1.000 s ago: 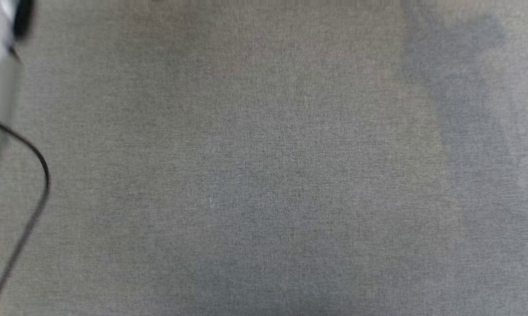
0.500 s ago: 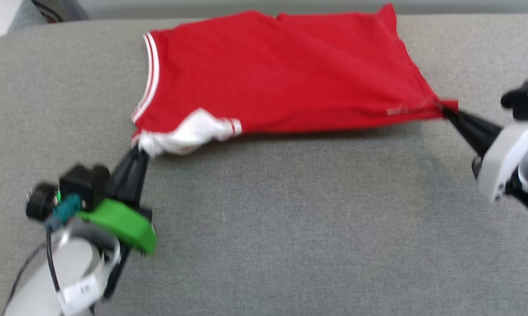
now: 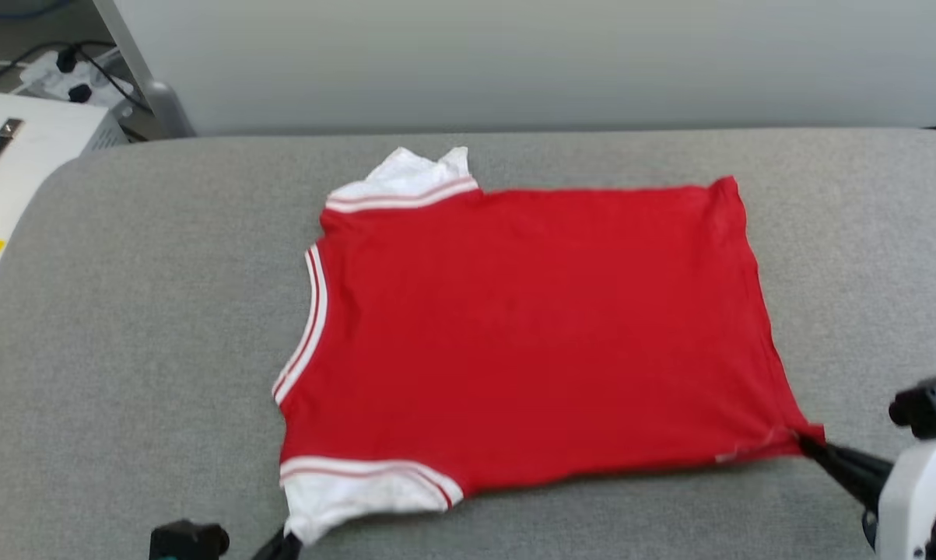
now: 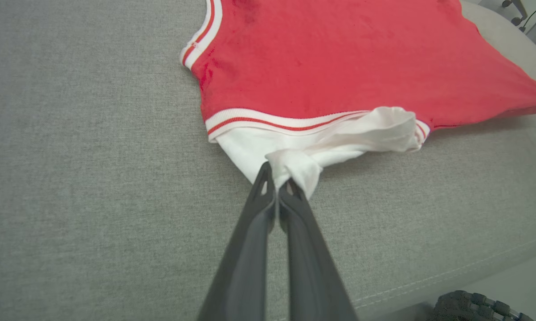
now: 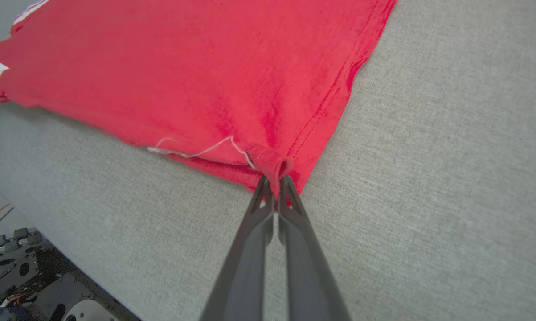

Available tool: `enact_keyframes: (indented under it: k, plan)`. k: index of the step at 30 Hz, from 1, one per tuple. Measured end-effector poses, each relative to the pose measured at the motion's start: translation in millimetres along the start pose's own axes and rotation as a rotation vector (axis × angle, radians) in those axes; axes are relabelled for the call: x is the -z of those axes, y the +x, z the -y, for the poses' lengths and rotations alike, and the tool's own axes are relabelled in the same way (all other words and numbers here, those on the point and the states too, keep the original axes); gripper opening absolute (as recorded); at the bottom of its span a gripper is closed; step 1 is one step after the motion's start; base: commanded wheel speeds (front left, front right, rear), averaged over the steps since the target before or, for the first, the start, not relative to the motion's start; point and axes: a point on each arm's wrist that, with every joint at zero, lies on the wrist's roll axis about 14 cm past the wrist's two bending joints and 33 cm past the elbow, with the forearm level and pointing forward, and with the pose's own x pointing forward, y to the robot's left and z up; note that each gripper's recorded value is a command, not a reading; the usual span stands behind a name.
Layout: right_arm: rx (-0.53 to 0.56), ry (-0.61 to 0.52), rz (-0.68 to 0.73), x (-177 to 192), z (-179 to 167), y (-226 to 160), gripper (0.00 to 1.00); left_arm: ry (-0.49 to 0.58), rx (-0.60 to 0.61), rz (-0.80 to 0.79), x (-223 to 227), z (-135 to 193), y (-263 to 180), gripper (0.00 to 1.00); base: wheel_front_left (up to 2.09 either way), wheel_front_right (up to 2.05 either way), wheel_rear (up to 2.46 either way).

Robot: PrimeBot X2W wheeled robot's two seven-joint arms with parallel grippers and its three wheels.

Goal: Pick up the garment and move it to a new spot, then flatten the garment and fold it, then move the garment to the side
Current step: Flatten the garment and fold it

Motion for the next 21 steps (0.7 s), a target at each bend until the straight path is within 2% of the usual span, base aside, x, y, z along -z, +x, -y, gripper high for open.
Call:
enact_keyframes:
  k: [5, 8, 13, 17, 21]
  plan:
    - [-0.004, 0.081, -0.081, 35.1, -10.2, -24.6, 0.0, -0.057, 0.032, -0.119, 24.0, 12.0, -23.5, 0.0, 0.0, 0.0, 0.0]
    - [-0.003, 0.104, -0.096, 42.8, -12.6, -30.7, 0.0, -0.038, 0.045, -0.132, 25.3, 14.3, -27.0, 0.0, 0.0, 0.0, 0.0]
    - [0.007, 0.12, -0.044, 26.2, -8.3, -24.8, 0.0, -0.01, 0.057, -0.102, 18.4, 11.8, -19.4, 0.0, 0.0, 0.0, 0.0]
    - [0.006, 0.138, -0.004, 10.7, -6.6, -16.0, 0.0, 0.064, 0.082, -0.016, -9.6, 6.7, 1.6, 0.0, 0.0, 0.0, 0.0]
    - [0.017, 0.169, 0.039, -7.1, 0.8, -5.1, 0.0, 0.096, 0.116, 0.039, -35.0, 3.4, 27.6, 0.0, 0.0, 0.0, 0.0]
